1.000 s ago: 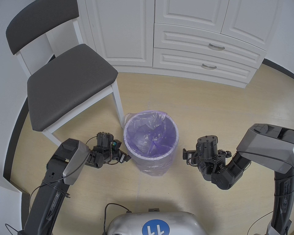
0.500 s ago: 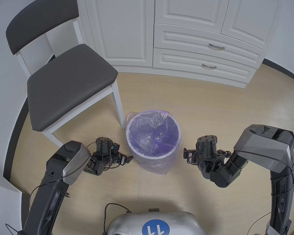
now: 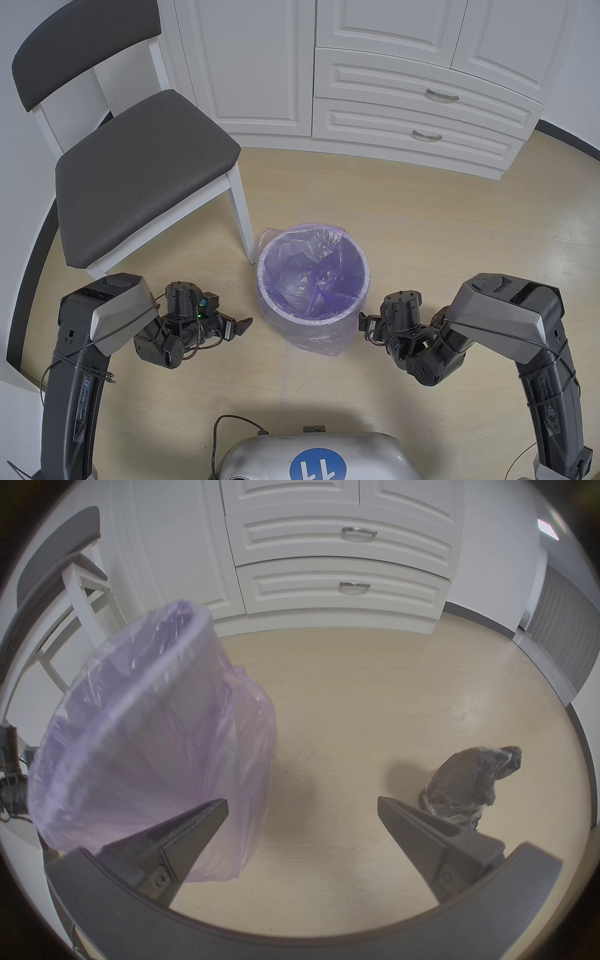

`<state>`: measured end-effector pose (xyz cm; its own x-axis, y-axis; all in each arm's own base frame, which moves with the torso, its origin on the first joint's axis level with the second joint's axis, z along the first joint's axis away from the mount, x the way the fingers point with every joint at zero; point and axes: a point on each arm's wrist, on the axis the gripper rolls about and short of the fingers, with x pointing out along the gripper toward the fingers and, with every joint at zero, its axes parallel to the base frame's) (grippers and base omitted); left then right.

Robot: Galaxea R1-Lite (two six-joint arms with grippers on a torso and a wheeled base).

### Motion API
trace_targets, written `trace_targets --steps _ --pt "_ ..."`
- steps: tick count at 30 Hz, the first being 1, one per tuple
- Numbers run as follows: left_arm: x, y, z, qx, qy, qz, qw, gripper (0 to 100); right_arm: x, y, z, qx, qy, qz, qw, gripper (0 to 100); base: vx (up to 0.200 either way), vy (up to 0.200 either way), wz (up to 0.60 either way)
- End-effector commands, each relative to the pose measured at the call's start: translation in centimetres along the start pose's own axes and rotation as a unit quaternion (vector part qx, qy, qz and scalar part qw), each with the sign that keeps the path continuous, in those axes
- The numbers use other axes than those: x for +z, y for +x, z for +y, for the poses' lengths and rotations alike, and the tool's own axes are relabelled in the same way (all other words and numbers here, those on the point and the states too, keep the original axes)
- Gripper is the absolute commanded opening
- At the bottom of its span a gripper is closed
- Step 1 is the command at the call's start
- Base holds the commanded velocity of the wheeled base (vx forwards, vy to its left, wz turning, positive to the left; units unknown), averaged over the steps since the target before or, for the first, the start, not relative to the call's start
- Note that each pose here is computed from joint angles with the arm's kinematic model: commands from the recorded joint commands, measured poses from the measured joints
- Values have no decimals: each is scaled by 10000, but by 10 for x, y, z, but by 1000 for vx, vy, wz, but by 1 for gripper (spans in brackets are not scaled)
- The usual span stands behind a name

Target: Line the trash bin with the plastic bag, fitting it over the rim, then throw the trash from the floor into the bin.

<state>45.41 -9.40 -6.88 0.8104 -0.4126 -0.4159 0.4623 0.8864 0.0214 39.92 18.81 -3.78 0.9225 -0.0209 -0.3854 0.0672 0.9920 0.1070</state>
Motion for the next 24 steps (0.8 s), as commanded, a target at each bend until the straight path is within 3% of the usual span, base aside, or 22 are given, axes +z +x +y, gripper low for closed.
trace_targets --steps 1,5,13,17,21,24 --pt "11 -22 10 153 -23 -125 9998 100 -23 10 -1 -25 -82 205 9998 100 0 0 0" --pt "11 -42 9 216 -35 -167 9996 100 -29 7 3 23 -125 257 9996 100 0 0 0" --pt "6 -113 -12 226 -75 -430 9988 100 2 -43 -9 62 -488 270 9984 100 0 0 0" --pt "8 -148 -26 124 -349 -692 9969 100 25 -78 -23 68 -438 107 9990 100 0 0 0" --pt "8 -186 -44 -237 -509 -453 9974 100 45 -111 -34 82 -367 -26 9993 100 0 0 0" --pt "13 -205 -46 -253 -519 -495 9971 100 59 -124 -39 106 -211 -257 9994 100 0 0 0"
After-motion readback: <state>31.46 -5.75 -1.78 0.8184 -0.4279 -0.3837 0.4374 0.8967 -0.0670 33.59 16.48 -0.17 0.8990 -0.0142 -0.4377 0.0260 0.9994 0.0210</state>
